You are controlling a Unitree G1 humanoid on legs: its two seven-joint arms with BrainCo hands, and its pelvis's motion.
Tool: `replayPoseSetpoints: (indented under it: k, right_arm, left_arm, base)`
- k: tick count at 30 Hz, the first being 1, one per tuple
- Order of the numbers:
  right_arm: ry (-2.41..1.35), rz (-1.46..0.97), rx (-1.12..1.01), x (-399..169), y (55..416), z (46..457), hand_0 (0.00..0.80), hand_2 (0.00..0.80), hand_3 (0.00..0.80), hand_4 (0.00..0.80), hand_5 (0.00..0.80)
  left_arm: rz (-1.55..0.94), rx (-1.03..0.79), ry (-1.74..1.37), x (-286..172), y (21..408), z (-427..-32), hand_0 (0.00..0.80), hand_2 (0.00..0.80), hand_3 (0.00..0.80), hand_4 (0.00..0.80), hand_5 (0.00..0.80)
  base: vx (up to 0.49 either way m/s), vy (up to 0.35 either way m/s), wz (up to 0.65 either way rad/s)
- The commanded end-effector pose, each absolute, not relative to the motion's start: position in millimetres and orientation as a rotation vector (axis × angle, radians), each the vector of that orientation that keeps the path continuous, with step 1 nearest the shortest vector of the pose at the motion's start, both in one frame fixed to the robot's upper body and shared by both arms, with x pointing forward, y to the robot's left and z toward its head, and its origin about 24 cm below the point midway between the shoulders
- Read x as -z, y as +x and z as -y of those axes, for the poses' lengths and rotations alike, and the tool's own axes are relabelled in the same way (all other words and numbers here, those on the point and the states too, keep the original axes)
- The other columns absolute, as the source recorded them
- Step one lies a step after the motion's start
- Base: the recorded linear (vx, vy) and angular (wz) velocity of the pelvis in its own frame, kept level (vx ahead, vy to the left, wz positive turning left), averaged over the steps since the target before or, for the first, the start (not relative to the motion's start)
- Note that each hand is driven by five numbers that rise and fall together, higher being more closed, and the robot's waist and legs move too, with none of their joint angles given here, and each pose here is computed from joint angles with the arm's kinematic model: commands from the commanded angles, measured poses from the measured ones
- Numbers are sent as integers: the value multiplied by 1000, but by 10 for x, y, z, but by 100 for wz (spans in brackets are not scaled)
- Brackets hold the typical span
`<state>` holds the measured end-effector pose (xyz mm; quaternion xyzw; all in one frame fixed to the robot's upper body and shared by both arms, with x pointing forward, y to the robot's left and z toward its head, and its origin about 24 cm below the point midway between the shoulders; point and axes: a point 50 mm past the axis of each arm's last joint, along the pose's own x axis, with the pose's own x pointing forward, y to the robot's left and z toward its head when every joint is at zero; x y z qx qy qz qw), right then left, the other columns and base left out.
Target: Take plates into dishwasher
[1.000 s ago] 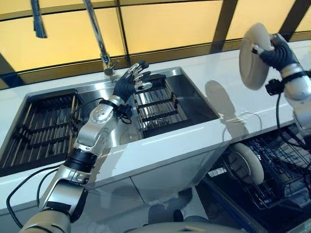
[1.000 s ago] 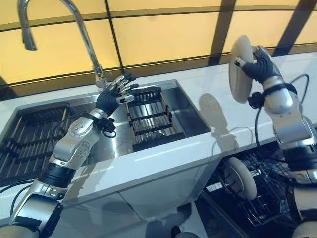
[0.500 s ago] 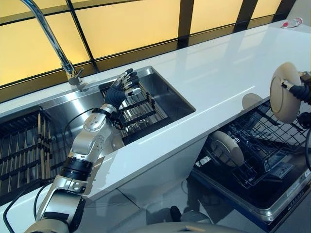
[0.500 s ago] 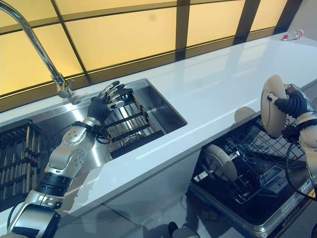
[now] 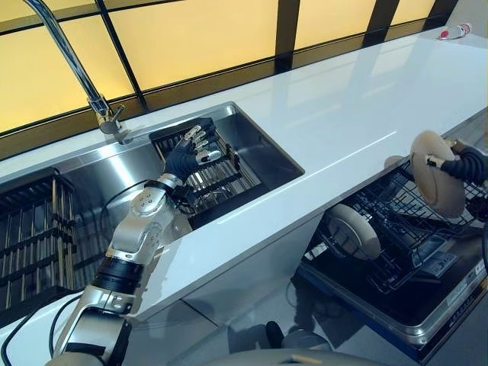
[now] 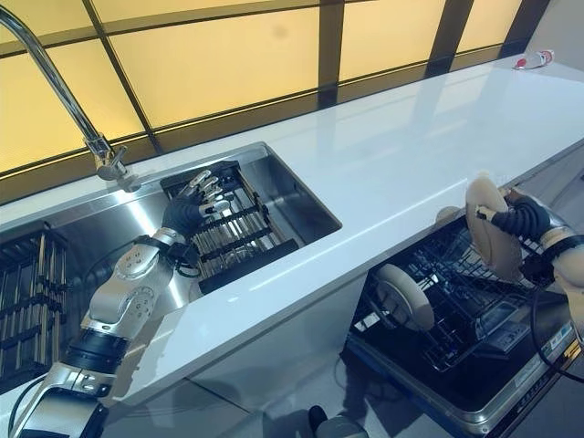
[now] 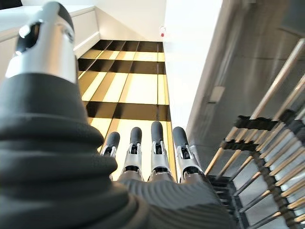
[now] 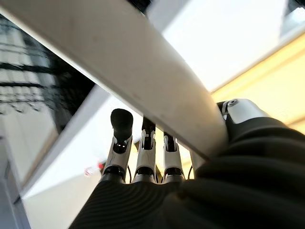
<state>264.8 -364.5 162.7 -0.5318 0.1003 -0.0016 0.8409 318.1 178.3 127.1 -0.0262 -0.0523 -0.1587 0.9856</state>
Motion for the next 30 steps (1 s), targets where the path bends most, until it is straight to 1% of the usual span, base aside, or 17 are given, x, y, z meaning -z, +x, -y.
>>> replayPoseSetpoints:
  k: [1,6,11,16,22,30]
  right_arm:
    - [-1208,-229,66,-1726,2695,3756,800,800,800,800,800]
    - [-1247,-363,91,-1500,2679,3890,800,800,800,800,800]
    - [-1252,-431,99,-1335,2658,3944,800,800,800,800,800]
    - [-1257,-467,110,-1244,2714,3959,800,800,800,800,800]
    - [-1273,-471,132,-1189,2793,3964,800,800,800,800,800]
    - [-1301,-385,179,-1342,2971,3895,800,800,800,800,800]
  left_arm:
    - [205,373,1,-1540,3165,-1758,0,0,0,0,0]
    - [220,375,12,-1606,3160,-1798,0,0,0,0,0]
    - [241,386,18,-1664,3163,-1797,0,0,0,0,0]
    - [253,411,35,-1714,3164,-1756,0,0,0,0,0]
    - [267,424,51,-1768,3183,-1732,0,0,0,0,0]
    - [303,431,77,-1915,3239,-1730,0,0,0,0,0]
  base:
    - [-8,-117,0]
    - [-24,-83,-1]
    - [-37,-76,2]
    - [-32,-74,1]
    - [-27,-76,0]
    - [-42,-71,4]
